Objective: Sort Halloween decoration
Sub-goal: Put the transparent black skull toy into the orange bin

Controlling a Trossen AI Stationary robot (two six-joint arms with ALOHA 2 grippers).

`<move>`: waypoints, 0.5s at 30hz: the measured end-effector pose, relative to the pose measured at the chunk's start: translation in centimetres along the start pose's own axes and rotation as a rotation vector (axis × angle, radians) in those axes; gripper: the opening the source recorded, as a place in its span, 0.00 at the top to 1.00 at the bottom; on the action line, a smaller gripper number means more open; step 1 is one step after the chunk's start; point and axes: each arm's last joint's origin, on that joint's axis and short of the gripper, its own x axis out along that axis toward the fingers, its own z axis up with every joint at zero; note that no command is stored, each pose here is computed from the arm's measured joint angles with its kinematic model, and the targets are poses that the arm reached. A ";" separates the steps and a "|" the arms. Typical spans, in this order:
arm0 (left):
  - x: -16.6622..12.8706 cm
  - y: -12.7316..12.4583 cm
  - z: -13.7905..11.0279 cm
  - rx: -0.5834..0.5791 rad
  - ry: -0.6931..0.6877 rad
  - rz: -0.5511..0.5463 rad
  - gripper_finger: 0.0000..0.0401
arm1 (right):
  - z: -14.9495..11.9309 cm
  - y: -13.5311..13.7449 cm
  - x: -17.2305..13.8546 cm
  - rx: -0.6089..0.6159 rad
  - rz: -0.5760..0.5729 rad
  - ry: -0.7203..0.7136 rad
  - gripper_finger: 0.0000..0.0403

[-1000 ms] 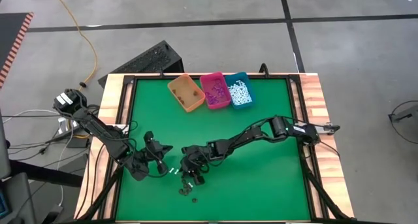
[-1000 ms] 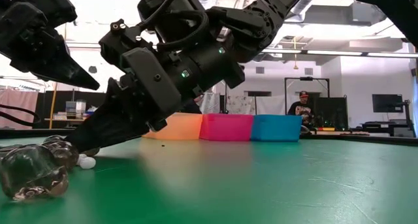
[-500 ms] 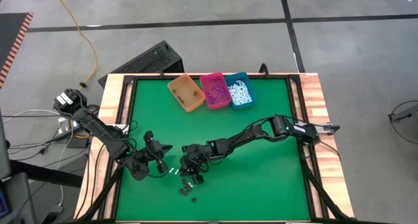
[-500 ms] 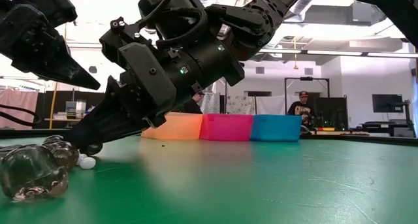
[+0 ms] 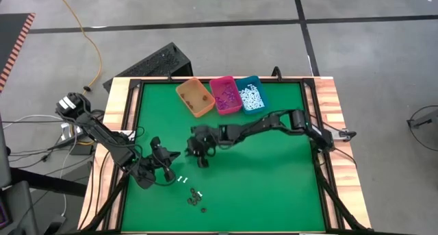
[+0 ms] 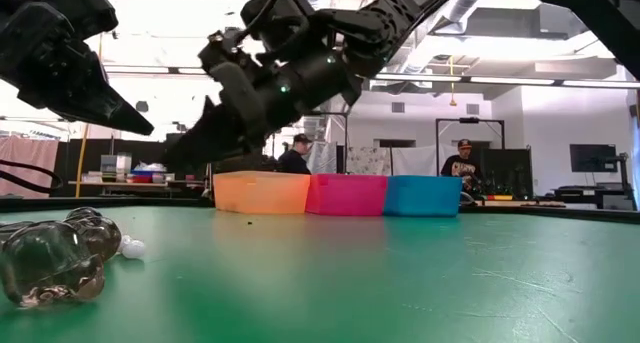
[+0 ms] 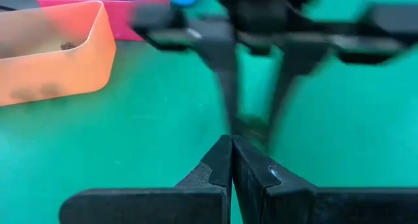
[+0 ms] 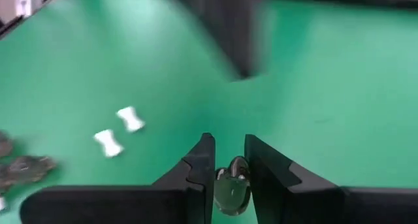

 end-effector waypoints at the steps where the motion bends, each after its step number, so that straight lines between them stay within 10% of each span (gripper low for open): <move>1: -0.1 0.0 0.1 -0.003 -0.002 -0.002 1.00 | 0.3 -0.8 -0.5 -0.007 -0.016 -0.009 0.76; 15: -1.3 1.3 1.7 -0.028 -0.072 0.027 1.00 | 1.6 -13.8 -8.1 0.035 -0.426 -0.042 0.75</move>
